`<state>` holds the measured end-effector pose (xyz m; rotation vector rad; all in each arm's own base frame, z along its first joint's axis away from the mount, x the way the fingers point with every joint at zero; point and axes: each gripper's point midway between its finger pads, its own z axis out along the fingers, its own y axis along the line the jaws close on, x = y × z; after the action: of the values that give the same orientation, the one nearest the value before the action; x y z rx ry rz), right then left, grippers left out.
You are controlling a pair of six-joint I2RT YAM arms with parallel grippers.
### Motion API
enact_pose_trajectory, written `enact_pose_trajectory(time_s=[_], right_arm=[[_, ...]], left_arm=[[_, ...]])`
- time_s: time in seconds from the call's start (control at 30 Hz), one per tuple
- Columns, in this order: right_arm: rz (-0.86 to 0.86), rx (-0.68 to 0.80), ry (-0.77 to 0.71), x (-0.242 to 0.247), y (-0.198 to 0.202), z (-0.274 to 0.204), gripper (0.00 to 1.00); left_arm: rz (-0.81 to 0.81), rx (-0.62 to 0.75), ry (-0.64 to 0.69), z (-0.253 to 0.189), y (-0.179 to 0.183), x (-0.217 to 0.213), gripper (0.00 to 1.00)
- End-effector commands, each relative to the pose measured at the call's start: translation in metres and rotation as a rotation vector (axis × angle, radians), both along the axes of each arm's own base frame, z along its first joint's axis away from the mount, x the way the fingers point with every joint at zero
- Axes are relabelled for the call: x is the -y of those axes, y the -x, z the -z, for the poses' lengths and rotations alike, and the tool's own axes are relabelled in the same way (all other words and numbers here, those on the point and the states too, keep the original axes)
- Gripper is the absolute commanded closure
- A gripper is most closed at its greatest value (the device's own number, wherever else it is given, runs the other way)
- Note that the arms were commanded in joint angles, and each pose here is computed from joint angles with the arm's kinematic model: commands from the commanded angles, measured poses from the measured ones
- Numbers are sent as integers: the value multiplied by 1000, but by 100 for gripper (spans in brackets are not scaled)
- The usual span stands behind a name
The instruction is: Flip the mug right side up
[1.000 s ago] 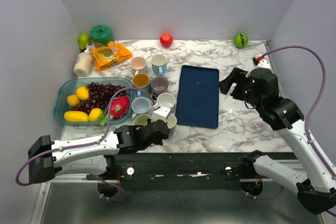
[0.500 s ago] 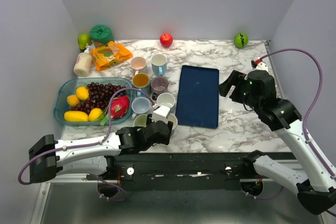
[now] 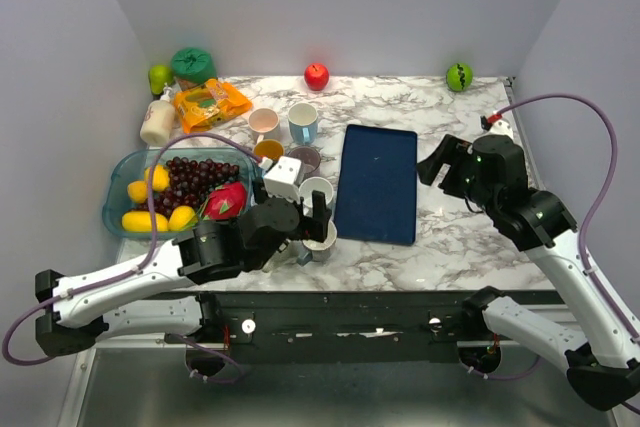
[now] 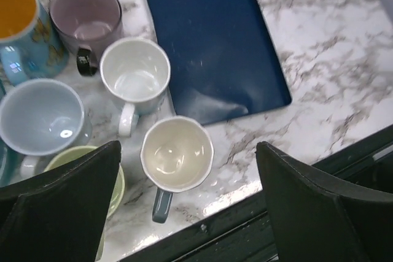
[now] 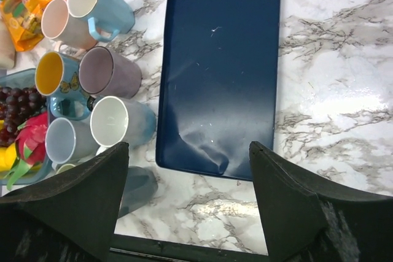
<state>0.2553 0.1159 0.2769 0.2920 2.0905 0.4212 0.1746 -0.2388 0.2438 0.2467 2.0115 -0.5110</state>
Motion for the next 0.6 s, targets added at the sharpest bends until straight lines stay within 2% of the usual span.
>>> enact_pose_trajectory(time_s=[0.0, 0.3, 0.43, 0.57], right_arm=[[49, 72, 47, 17, -2, -24, 14], [49, 248, 46, 31, 7, -92, 12], [39, 311, 36, 34, 13, -114, 11], [31, 338, 24, 34, 15, -124, 11]], left_arm=[[-100, 146, -41, -68, -17, -31, 1], [-103, 303, -19, -154, -23, -47, 1], [-105, 342, -9, -173, -23, -54, 1], [-100, 367, -55, -179, -24, -59, 1]])
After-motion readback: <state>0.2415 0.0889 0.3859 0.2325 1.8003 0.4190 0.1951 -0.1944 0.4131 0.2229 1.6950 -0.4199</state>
